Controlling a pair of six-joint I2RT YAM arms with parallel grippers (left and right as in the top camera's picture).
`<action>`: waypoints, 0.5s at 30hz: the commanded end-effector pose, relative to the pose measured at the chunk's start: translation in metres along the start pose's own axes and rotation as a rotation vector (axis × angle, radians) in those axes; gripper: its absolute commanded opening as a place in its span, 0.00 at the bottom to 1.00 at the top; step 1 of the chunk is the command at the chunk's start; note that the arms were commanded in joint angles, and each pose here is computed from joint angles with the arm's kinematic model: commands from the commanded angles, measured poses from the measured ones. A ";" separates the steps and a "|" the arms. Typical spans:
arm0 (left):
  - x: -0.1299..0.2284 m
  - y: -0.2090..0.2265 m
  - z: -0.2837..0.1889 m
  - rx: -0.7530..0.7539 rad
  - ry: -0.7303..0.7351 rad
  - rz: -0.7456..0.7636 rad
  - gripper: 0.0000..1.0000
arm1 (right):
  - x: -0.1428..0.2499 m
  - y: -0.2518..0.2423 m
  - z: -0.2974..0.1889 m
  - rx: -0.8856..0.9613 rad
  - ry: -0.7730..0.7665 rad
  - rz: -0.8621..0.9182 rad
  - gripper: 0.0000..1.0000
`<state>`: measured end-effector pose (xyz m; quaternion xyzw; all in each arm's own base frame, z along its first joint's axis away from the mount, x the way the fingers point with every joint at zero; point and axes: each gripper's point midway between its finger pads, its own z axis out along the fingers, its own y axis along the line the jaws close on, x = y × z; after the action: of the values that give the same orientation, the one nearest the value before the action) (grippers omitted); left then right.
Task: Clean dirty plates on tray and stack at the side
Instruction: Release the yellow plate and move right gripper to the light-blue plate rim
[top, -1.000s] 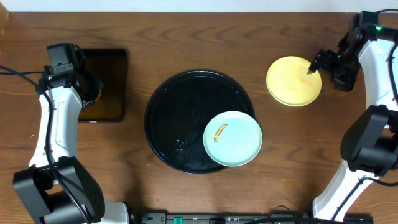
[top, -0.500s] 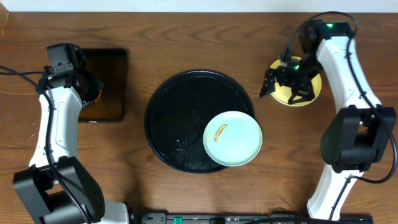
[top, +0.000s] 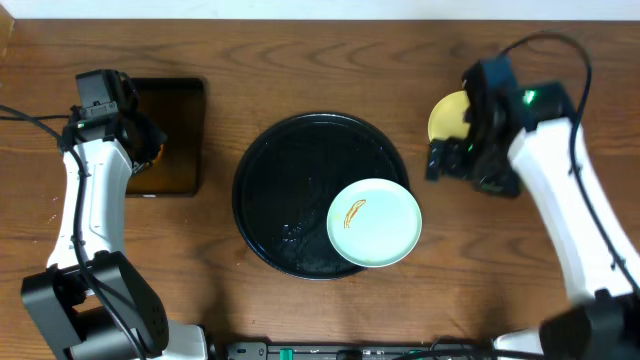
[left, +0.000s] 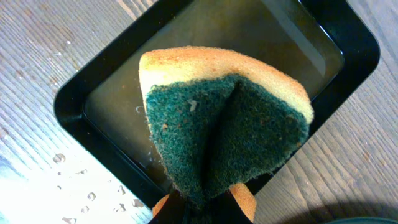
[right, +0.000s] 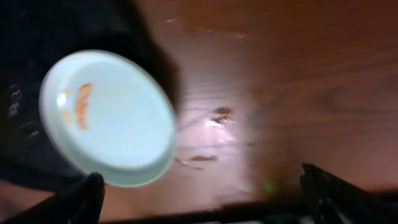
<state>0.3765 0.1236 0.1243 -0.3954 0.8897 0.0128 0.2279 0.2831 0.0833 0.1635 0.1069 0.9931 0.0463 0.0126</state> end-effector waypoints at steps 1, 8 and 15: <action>0.001 0.003 0.004 -0.010 0.004 0.011 0.08 | 0.041 0.018 0.031 -0.085 0.123 0.044 0.97; 0.001 0.003 0.004 -0.009 0.003 0.011 0.08 | 0.079 0.016 0.078 -0.023 0.204 0.171 0.72; 0.000 0.002 0.004 -0.009 0.001 0.011 0.08 | 0.084 0.026 0.102 -0.011 0.161 0.228 0.79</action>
<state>0.3782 0.1241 0.1251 -0.3953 0.8888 0.0125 0.2317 0.2120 0.1328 0.0686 0.1730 0.9792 0.0697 -0.0801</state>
